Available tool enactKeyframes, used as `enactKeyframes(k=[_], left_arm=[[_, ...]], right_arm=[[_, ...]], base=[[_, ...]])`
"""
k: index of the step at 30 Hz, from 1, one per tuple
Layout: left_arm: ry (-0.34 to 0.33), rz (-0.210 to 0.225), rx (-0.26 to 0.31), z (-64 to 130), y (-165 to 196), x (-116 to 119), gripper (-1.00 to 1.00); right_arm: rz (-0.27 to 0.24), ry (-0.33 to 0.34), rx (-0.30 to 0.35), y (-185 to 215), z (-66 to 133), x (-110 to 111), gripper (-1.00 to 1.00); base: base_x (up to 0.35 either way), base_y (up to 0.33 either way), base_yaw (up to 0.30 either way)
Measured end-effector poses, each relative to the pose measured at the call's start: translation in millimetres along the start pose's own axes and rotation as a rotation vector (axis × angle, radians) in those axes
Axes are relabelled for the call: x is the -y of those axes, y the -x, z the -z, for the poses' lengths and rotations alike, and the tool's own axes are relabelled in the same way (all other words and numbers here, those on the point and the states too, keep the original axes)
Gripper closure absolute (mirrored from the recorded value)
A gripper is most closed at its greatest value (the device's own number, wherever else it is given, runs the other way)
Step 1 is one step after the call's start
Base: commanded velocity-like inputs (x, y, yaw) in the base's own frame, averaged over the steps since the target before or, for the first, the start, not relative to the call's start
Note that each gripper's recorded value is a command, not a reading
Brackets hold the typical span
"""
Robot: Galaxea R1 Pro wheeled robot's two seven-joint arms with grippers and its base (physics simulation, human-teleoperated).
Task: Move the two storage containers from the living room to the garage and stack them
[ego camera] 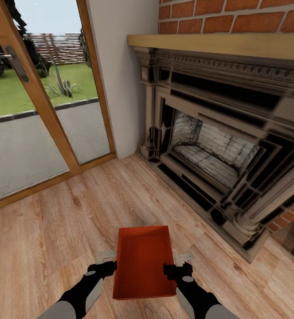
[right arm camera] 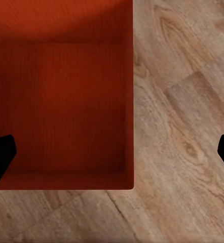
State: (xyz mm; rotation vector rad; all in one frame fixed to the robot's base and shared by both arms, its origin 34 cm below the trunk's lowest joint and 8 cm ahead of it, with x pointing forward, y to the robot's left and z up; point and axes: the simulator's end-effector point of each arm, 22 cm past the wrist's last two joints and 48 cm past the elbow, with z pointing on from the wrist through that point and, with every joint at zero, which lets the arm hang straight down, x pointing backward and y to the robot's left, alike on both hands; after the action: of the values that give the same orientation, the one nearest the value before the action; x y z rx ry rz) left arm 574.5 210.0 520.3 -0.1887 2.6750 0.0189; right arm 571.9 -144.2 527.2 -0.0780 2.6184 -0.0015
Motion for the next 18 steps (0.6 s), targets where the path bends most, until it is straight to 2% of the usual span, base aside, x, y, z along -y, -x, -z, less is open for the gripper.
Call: enactKeyframes(k=[18], left_arm=[[-0.001, -0.005, -0.009, -25.3, -14.9, 0.2, -1.00]], right_arm=[[0.001, -0.001, 0.001, -13.9, -24.7, 0.6, -1.00]], base=[[0.000, 0.000, 0.000]])
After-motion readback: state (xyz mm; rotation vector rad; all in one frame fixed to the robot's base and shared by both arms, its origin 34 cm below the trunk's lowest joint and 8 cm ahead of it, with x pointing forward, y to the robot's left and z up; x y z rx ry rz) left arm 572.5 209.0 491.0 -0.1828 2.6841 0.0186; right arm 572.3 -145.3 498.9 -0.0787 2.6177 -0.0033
